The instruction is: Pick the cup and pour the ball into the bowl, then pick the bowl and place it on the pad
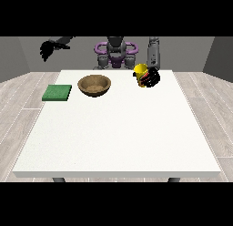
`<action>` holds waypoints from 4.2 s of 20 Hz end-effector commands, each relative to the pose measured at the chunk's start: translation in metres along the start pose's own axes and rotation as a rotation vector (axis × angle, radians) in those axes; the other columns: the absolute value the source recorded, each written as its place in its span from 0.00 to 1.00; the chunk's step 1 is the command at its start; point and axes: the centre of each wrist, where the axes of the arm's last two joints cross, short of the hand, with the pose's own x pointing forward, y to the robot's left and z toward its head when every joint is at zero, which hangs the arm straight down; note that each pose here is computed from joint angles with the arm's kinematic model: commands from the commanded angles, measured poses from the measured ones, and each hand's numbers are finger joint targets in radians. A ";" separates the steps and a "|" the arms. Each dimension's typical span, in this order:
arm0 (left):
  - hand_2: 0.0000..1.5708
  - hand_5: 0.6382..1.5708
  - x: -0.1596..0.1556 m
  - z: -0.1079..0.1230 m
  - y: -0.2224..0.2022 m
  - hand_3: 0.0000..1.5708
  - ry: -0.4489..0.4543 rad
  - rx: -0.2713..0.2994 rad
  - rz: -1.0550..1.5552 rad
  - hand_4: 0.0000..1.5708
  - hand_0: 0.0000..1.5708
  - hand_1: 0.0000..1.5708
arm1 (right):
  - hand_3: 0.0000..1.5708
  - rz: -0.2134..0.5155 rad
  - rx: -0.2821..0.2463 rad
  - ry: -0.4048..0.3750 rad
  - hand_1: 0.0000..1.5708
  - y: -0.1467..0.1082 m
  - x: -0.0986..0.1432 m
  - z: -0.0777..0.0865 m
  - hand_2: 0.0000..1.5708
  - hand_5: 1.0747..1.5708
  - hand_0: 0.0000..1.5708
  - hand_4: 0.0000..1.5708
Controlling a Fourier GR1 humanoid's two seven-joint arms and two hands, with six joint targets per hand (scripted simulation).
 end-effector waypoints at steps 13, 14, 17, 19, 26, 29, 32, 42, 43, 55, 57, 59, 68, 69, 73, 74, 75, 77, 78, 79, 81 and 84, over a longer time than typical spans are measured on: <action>1.00 0.68 0.062 -0.082 0.016 1.00 0.035 -0.143 -0.405 1.00 0.95 0.95 | 0.00 -0.021 -0.073 0.117 0.00 -0.024 -0.050 0.035 0.00 1.00 0.00 0.00; 1.00 0.68 0.070 -0.085 0.002 1.00 0.044 -0.106 -0.459 1.00 0.95 0.95 | 0.00 -0.036 -0.022 0.103 0.00 -0.021 -0.043 0.029 0.00 1.00 0.00 0.00; 1.00 0.65 0.086 -0.095 -0.006 1.00 -0.021 -0.107 -0.586 0.96 0.95 0.95 | 0.00 -0.033 -0.055 0.071 0.00 -0.036 -0.035 0.019 0.00 1.00 0.00 0.00; 1.00 0.65 0.107 -0.111 -0.013 1.00 -0.014 -0.140 -0.666 0.97 0.95 0.95 | 0.00 -0.022 -0.023 0.141 0.00 -0.010 -0.051 0.022 0.00 1.00 0.00 0.00; 1.00 0.75 0.143 -0.104 -0.062 1.00 -0.220 -0.220 -0.992 0.95 0.98 0.98 | 0.00 -0.041 -0.046 0.153 0.00 -0.045 -0.042 0.027 0.00 1.00 0.00 0.00; 1.00 0.73 0.165 -0.098 -0.088 1.00 -0.339 -0.276 -1.131 0.96 0.95 0.95 | 0.00 -0.049 -0.033 0.136 0.00 -0.029 -0.050 0.020 0.00 1.00 0.00 0.00; 1.00 0.45 0.182 -0.087 -0.112 1.00 -0.402 -0.332 -1.222 1.00 0.95 0.95 | 0.00 -0.034 -0.015 0.131 0.00 -0.038 -0.047 0.022 0.00 1.00 0.00 0.00; 1.00 0.58 0.184 -0.046 -0.149 1.00 -0.688 -0.461 -1.684 0.96 0.93 0.93 | 0.00 -0.070 -0.047 0.182 0.00 -0.049 -0.058 0.039 0.00 1.00 0.00 0.00; 1.00 0.54 0.195 -0.061 -0.145 1.00 -0.703 -0.416 -1.717 0.97 0.92 0.92 | 0.00 -0.068 -0.052 0.155 0.00 -0.051 -0.055 0.034 0.00 1.00 0.00 0.00; 1.00 0.56 0.174 -0.092 -0.089 1.00 -0.083 -0.208 -0.895 1.00 0.82 0.82 | 0.00 -0.095 -0.096 0.229 0.00 -0.034 -0.066 0.048 0.00 0.99 0.00 0.00; 0.92 0.57 0.167 -0.087 -0.084 0.81 0.006 -0.169 -0.698 0.93 0.75 0.75 | 0.00 -0.082 -0.115 0.252 0.00 -0.035 -0.063 0.044 0.00 0.99 0.00 0.07; 0.54 0.86 0.169 -0.077 -0.089 0.30 0.138 -0.121 -0.434 0.80 0.57 0.57 | 0.00 -0.092 -0.104 0.239 0.00 -0.029 -0.065 0.044 0.00 0.99 0.00 0.16; 0.00 0.99 0.137 -0.037 -0.056 0.00 0.194 -0.085 0.257 0.00 0.00 0.00 | 0.00 -0.105 -0.107 0.156 0.00 0.047 -0.070 -0.005 0.00 1.00 0.00 0.16; 0.00 0.99 0.129 -0.026 -0.055 0.00 0.176 -0.107 0.306 0.00 0.00 0.00 | 0.00 -0.107 -0.107 0.173 0.00 0.061 -0.075 -0.002 0.00 1.00 0.00 0.13; 0.00 0.99 0.116 -0.014 -0.049 0.00 0.123 -0.189 0.423 0.00 0.00 0.00 | 0.00 -0.133 -0.195 0.191 0.00 0.094 -0.091 0.002 0.00 1.00 0.00 0.20; 0.00 0.99 0.097 -0.010 -0.034 0.00 0.090 -0.165 0.430 0.00 0.00 0.00 | 0.00 -0.126 -0.208 0.148 0.00 0.096 -0.090 0.001 0.00 1.00 0.00 0.20; 0.00 0.99 0.102 -0.004 -0.045 0.00 0.080 -0.191 0.426 0.00 0.00 0.00 | 0.00 -0.131 -0.204 0.162 0.00 0.094 -0.082 -0.017 0.00 1.00 0.00 0.20; 0.00 0.99 0.077 0.003 -0.028 0.00 0.084 -0.180 0.433 0.00 0.00 0.00 | 0.00 -0.138 -0.201 0.173 0.00 0.102 -0.083 -0.020 0.00 1.00 0.00 0.21; 0.00 0.99 0.078 0.003 -0.022 0.00 0.082 -0.197 0.443 0.00 0.00 0.00 | 0.00 -0.140 -0.227 0.189 0.00 0.102 -0.098 -0.007 0.00 1.00 0.00 0.20; 0.00 0.99 0.087 -0.006 -0.020 0.00 0.065 -0.195 0.425 0.00 0.00 0.00 | 0.00 -0.147 -0.241 0.175 0.00 0.085 -0.097 -0.019 0.00 1.00 0.00 0.19; 0.00 0.99 0.090 -0.018 -0.004 0.00 0.072 -0.216 0.435 0.00 0.00 0.00 | 0.00 -0.149 -0.253 0.175 0.00 0.094 -0.109 -0.014 0.00 0.99 0.00 0.16; 0.00 0.99 0.107 -0.027 0.002 0.00 0.053 -0.228 0.432 0.00 0.00 0.00 | 0.00 -0.136 -0.283 0.203 0.00 0.089 -0.119 -0.015 0.00 0.99 0.00 0.16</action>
